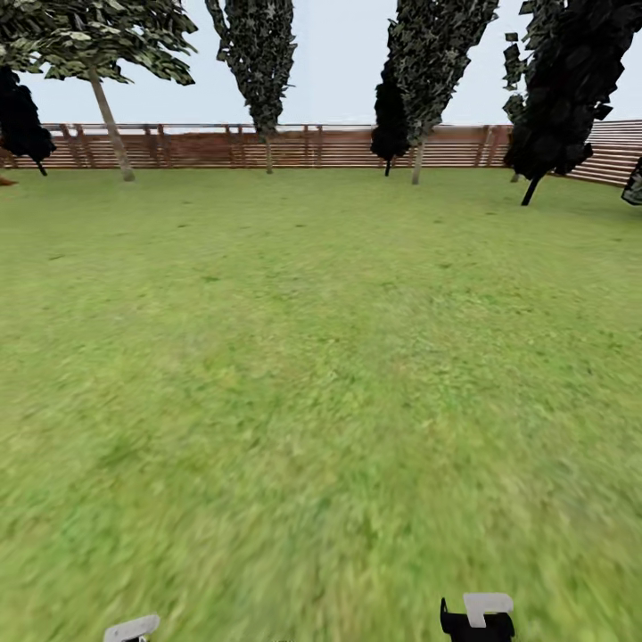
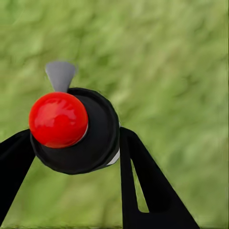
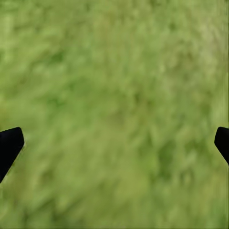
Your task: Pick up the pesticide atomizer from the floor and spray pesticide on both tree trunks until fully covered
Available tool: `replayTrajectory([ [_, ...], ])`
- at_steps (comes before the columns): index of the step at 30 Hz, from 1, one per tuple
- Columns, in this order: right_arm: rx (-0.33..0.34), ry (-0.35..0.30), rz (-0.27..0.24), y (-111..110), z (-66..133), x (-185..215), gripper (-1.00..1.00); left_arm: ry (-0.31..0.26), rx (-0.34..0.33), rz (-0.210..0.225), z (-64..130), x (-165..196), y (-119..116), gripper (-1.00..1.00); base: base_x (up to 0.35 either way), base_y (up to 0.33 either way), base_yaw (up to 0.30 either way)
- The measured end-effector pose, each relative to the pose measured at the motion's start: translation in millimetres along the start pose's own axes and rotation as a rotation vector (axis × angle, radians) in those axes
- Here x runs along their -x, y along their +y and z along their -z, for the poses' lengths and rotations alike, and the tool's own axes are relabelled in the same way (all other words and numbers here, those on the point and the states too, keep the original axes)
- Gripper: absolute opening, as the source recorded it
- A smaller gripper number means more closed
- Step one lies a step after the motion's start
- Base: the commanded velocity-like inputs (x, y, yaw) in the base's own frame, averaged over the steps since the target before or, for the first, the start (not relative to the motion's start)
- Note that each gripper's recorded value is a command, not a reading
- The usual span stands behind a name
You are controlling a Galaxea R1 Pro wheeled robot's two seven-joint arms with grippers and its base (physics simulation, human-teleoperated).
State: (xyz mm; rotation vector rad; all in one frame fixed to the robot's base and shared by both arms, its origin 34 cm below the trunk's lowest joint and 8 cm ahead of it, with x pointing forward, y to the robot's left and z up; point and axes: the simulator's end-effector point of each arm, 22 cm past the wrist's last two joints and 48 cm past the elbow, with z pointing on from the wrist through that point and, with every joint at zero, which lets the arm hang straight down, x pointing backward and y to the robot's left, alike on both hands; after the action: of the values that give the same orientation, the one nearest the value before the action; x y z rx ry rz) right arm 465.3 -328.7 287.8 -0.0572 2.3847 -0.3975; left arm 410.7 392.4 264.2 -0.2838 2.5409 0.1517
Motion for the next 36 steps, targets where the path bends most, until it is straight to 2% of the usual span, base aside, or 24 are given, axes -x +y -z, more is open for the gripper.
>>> replayTrajectory([
  [10, 0.000, 0.000, 0.000, 0.0, 0.0, 0.0, 1.00, -0.001, -0.001, -0.001, 0.0, 0.1, -0.1, -1.00, 0.016, 0.000, 0.285],
  [19, 0.000, 0.000, 0.000, 0.0, 0.0, 0.1, 1.00, 0.002, 0.001, -0.001, 0.3, -0.9, 1.2, -1.00, 0.291, 0.112, 0.285],
  [36, 0.000, 0.000, 0.000, 0.0, 0.0, 0.0, 1.00, 0.004, 0.006, 0.001, 0.5, -1.5, 3.0, -1.00, 0.251, 0.226, 0.285],
])
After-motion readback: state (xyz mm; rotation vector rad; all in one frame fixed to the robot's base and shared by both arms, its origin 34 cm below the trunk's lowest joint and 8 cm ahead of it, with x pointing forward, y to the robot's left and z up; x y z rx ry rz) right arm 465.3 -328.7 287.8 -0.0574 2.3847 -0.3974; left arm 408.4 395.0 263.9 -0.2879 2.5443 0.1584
